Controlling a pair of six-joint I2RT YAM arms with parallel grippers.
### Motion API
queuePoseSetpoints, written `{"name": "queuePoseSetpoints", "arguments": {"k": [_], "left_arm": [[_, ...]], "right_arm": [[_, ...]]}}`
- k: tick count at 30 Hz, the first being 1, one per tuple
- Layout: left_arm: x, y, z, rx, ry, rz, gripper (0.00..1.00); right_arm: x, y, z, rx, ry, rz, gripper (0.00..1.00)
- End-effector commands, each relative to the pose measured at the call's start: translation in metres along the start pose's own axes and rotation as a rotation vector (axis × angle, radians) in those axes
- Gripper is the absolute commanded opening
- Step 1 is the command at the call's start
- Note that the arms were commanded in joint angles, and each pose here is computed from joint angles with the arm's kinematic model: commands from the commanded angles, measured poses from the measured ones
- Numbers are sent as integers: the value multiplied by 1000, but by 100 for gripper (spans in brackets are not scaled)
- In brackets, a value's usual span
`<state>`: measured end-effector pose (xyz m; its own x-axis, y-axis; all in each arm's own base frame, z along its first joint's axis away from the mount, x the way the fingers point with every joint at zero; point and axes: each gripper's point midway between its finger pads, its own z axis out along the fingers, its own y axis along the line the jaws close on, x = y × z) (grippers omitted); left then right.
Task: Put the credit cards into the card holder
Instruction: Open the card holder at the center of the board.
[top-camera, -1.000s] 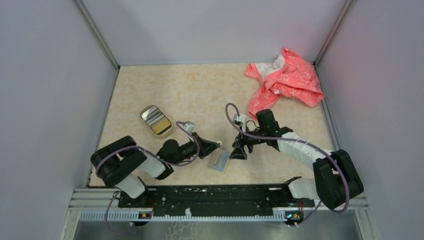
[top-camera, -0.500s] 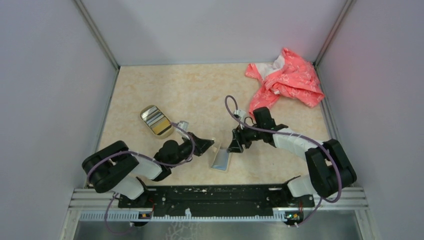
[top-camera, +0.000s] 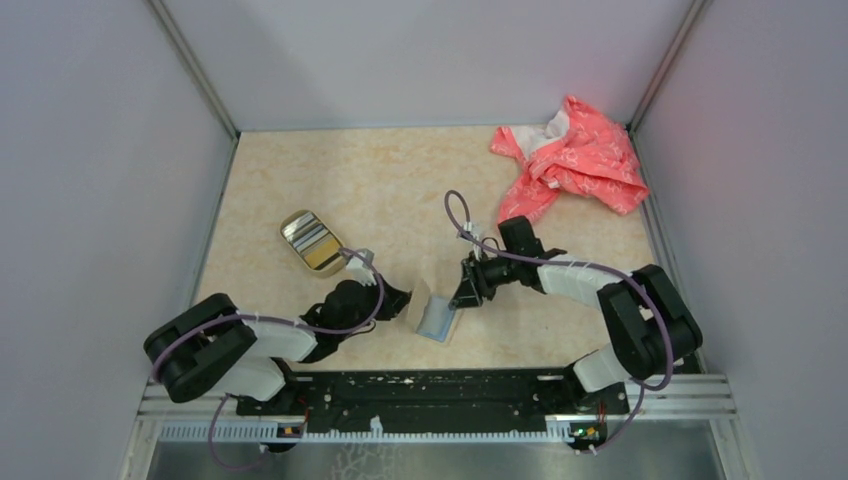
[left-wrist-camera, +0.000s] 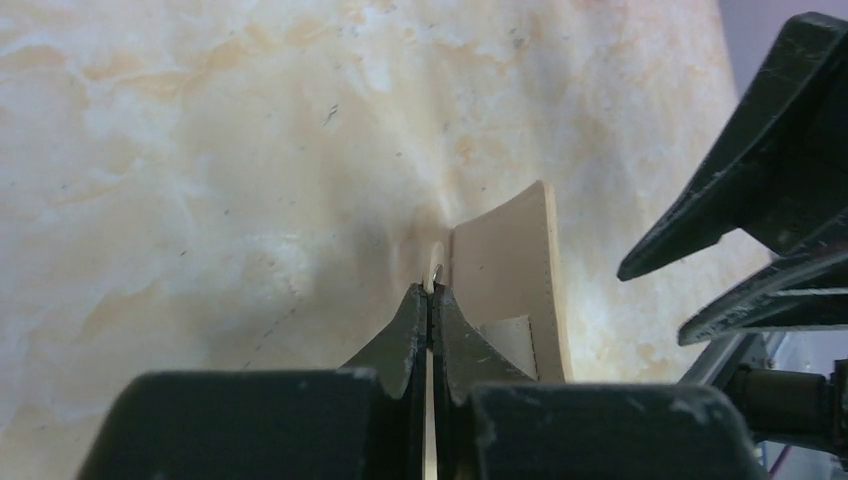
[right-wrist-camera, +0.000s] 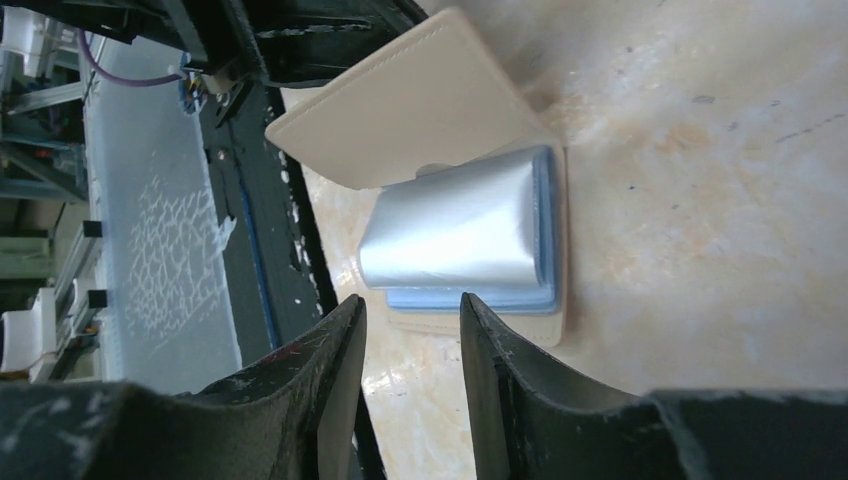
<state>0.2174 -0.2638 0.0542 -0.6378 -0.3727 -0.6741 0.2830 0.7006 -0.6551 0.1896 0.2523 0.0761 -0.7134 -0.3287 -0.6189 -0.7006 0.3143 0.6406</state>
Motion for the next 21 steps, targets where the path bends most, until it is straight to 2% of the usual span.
{"name": "queuePoseSetpoints", "arguments": {"k": [1,10,14,18,21], "left_arm": [[15,21,-2,-83,54,38,0],[8,35,-12,-158,42,87,5],[4,37,-17,-174,30,104,9],[-2,38,-21,-188,12,117,22],[-9,41,-25,-214,-8,120,35]], "right_arm": [[-4,18,13,-90,9,-44,40],[13,20,26,-92,90,-12,41],[6,18,24,-68,87,-47,41],[2,19,21,-60,87,-106,48],[0,18,19,-51,95,-127,51]]}}
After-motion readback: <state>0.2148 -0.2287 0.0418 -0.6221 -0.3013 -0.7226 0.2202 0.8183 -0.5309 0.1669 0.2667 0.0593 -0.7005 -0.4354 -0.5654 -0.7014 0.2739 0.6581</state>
